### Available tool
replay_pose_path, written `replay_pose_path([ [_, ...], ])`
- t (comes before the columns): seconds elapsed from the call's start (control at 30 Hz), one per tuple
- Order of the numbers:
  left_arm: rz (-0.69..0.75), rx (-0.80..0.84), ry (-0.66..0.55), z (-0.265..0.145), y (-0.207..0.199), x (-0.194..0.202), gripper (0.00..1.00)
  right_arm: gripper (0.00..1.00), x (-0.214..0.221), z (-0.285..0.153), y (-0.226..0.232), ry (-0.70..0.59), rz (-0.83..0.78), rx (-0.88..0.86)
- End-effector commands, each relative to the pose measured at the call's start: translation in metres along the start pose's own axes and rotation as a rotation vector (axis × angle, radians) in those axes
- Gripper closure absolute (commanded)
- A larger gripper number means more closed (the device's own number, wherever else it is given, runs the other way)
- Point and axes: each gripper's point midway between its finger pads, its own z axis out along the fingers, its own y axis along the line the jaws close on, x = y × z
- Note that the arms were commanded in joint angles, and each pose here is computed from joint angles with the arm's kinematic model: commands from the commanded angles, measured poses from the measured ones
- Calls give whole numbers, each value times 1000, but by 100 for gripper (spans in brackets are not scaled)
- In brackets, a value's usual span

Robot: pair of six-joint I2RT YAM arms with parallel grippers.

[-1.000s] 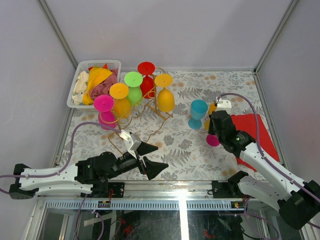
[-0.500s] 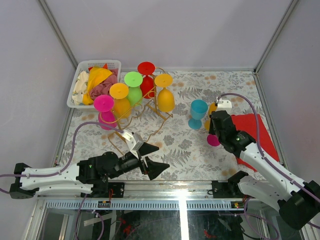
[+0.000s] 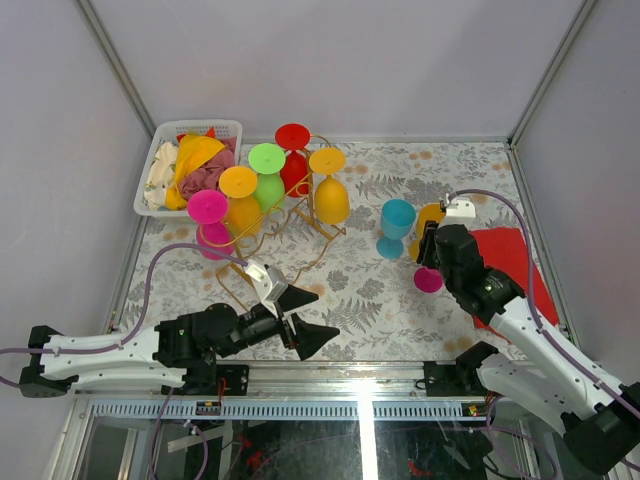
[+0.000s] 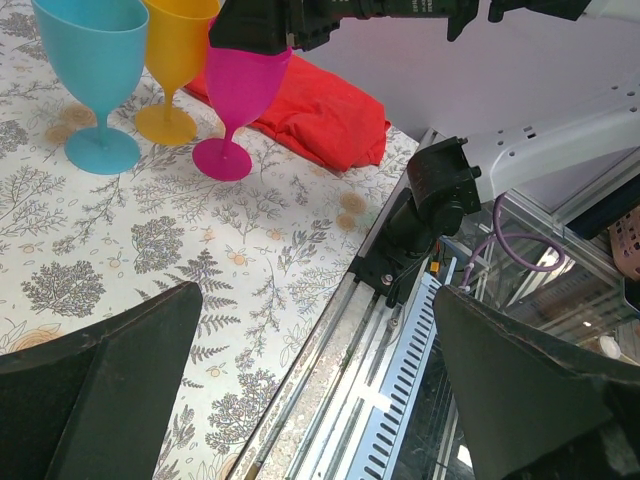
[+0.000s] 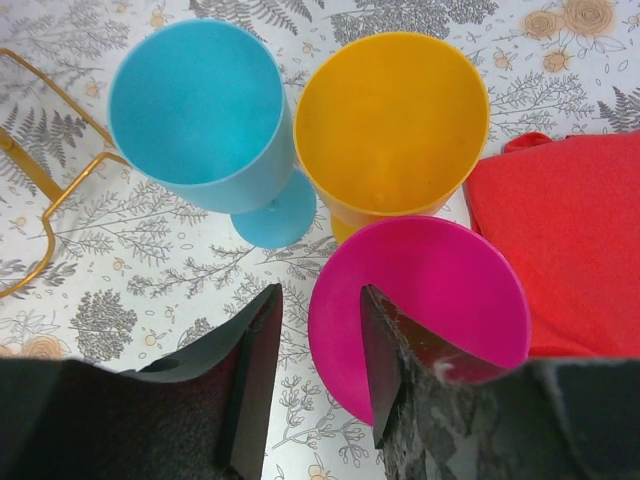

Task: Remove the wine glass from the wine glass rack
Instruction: Place the wine glass at the center of the board, then pick up the wine glass from the wine rack.

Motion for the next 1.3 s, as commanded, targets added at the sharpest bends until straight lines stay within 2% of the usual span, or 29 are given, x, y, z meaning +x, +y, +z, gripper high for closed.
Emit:
replay_pose_path([
  [0.0,-10,-3,-56,-2,-3,-22,0,55,-23,-10,9,-78,75,-48],
  [0.47,-37,2,-77,-6,-2,-23,0,43,-50,-38,30,-217,203,-236],
  [0.67,-38,1,-82,-9,-1,-24,0,40,-86,-58,82,-281,327,-519],
  [0.77,-43,-28,-91,-9,5,-25,0,39,-102,-65,116,-273,355,-674],
  [0.87,-75,-82,-99,-9,13,-27,0,39,-131,-63,136,-257,369,-711],
  [0.97,-150,-216,-90,-3,31,-21,0,39,-150,-53,151,-231,382,-710],
  [1.07,-123,-302,-32,6,38,-17,0,39,-168,-49,163,-238,418,-732],
  [1.27,-95,-277,-8,19,30,-15,0,39,-195,-51,178,-281,547,-807],
])
